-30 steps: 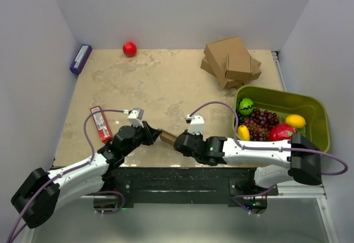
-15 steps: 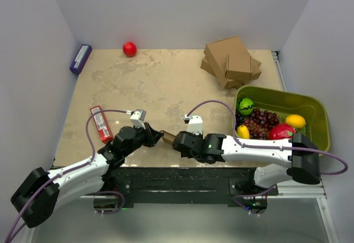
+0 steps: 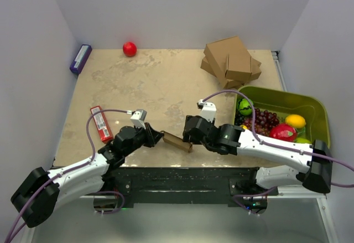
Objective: Fold the paper box
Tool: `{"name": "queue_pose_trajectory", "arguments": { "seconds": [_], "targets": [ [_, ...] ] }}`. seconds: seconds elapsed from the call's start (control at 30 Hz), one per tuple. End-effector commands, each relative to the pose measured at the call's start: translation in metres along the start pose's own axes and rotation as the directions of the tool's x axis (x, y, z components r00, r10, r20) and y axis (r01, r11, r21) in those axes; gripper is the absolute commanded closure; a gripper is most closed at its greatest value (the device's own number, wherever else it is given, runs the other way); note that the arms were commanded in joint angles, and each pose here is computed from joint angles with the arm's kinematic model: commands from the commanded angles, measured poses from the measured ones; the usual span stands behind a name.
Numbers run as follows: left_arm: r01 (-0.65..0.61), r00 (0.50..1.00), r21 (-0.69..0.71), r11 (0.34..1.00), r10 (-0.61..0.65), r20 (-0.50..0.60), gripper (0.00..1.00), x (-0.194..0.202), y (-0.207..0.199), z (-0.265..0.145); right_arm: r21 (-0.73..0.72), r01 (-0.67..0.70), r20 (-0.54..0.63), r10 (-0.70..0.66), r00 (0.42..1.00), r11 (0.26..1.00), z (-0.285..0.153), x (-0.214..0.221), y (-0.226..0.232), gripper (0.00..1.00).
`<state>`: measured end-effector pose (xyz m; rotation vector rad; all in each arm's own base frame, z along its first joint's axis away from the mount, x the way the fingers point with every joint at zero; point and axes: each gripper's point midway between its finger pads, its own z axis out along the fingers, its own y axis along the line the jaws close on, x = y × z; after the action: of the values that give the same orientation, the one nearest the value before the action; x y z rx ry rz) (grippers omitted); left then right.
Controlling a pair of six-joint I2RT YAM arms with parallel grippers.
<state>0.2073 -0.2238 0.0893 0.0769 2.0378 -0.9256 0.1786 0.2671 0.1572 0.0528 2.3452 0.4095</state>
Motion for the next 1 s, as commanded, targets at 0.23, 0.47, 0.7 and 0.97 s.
{"name": "queue_pose_trajectory", "arguments": {
  "seconds": [0.23,0.47,0.7,0.97],
  "targets": [
    [-0.034,0.999,0.009,0.999,0.034,-0.006,0.87,-0.006,-0.007,0.002,-0.014,-0.041,0.001,0.041,0.999,0.999,0.024,0.005,0.001,0.41],
    [-0.034,0.999,0.001,0.999,0.034,-0.009,0.87,-0.006,-0.006,0.002,-0.008,-0.041,-0.014,0.041,0.999,0.999,0.028,0.013,-0.003,0.46],
    [-0.031,0.999,-0.002,1.000,0.031,-0.011,0.87,-0.006,-0.006,0.002,-0.008,-0.039,-0.028,0.039,0.999,0.999,0.032,0.019,-0.004,0.49],
    [-0.028,0.999,-0.006,1.000,0.028,-0.016,0.87,-0.005,-0.005,0.003,-0.007,-0.039,-0.033,0.039,0.999,0.999,0.032,0.021,-0.006,0.53]
  ]
}}
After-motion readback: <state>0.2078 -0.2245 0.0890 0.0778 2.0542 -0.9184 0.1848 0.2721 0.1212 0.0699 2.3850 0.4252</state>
